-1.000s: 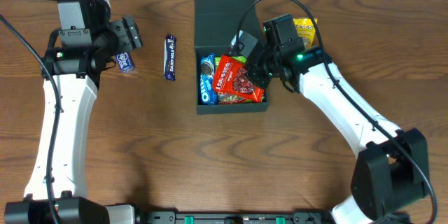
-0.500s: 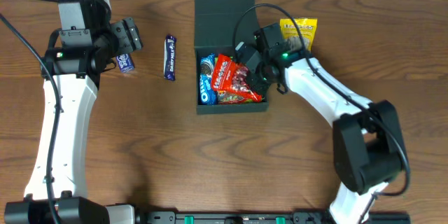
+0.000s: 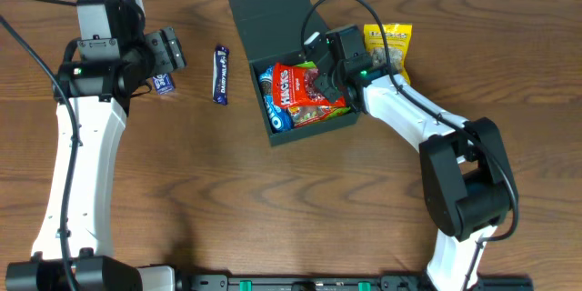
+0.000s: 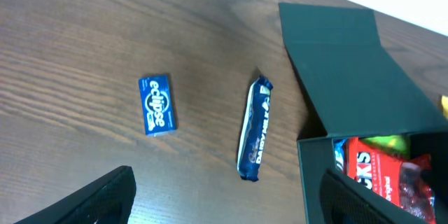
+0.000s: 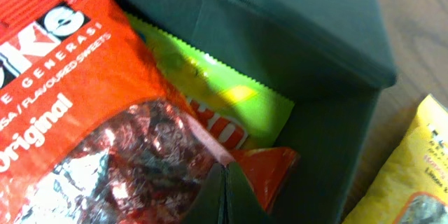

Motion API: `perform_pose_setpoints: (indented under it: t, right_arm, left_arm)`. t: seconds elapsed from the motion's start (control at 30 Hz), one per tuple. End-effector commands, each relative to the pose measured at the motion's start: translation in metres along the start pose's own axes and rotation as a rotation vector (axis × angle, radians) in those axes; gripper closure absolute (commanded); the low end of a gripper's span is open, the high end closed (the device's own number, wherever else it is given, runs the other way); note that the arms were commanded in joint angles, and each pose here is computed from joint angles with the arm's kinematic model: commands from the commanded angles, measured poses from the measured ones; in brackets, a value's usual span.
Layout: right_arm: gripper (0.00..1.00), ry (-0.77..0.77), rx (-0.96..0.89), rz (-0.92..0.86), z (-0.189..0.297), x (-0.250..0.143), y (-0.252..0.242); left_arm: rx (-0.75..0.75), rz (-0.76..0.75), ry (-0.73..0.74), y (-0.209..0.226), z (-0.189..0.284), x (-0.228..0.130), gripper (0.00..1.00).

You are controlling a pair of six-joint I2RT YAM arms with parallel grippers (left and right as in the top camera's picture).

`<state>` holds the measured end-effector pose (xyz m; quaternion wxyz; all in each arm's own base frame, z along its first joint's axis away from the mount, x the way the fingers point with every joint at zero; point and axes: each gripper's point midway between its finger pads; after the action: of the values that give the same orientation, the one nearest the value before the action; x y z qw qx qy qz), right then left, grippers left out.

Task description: Pack container

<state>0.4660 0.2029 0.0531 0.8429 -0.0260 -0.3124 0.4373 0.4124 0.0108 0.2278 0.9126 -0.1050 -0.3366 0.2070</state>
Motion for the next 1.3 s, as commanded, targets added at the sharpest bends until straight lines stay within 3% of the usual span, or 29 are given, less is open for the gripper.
perform_pose_setpoints:
  t: [0.0,0.07,0.17,0.3,0.33,0.4,0.57,0.83,1.03,1.27]
  right_arm:
    - [0.99,-0.014,-0.031,-0.022,0.0,0.006,-0.008]
    - [0.99,-0.039,-0.044,-0.044,0.009,0.014,-0.013]
    - [0.99,-0.1,-0.075,-0.145,0.035,0.031,-0.025]
    - [0.99,-0.197,-0.138,-0.29,0.083,0.047,-0.059]
    - [0.99,-0.215,-0.148,-0.321,0.093,0.047,-0.067]
    - [0.99,-0.205,-0.156,-0.389,0.101,0.038,-0.078]
    - [0.99,-0.052,-0.113,-0.544,0.093,-0.011,-0.077]
    - [0.99,0.088,0.067,-0.572,0.085,-0.044,-0.036]
    - [0.99,0.187,0.201,-0.614,0.076,-0.071,0.005]
    - [0.99,0.196,0.343,-0.628,0.074,-0.076,0.04]
  left_arm:
    - [0.0,-0.019,-0.02,0.0,0.008,0.007,0.15]
    - [0.005,-0.017,-0.006,0.001,0.007,0.003,0.16]
    - [0.02,-0.002,0.038,0.005,0.001,-0.006,0.29]
    - [0.008,0.016,0.141,0.006,-0.021,-0.026,0.7]
    - [-0.005,0.043,0.174,0.004,-0.03,-0.032,0.84]
    - [-0.019,0.091,0.24,0.001,-0.047,-0.045,0.94]
    - [-0.063,0.125,0.382,-0.012,-0.087,-0.078,0.94]
    - [-0.176,0.168,0.548,-0.053,-0.132,-0.127,0.94]
    - [-0.211,0.181,0.587,-0.077,-0.146,-0.146,0.94]
    - [-0.229,0.167,0.58,-0.086,-0.146,-0.148,0.94]
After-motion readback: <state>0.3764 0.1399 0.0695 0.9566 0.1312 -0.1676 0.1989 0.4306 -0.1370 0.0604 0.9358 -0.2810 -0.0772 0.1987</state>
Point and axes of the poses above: each gripper's point midway between its finger pads, its own z axis back along the fingers, its own y axis along the line the jaws close on, x = y × z, and after that the axes turned 10 degrees about z, right-handed
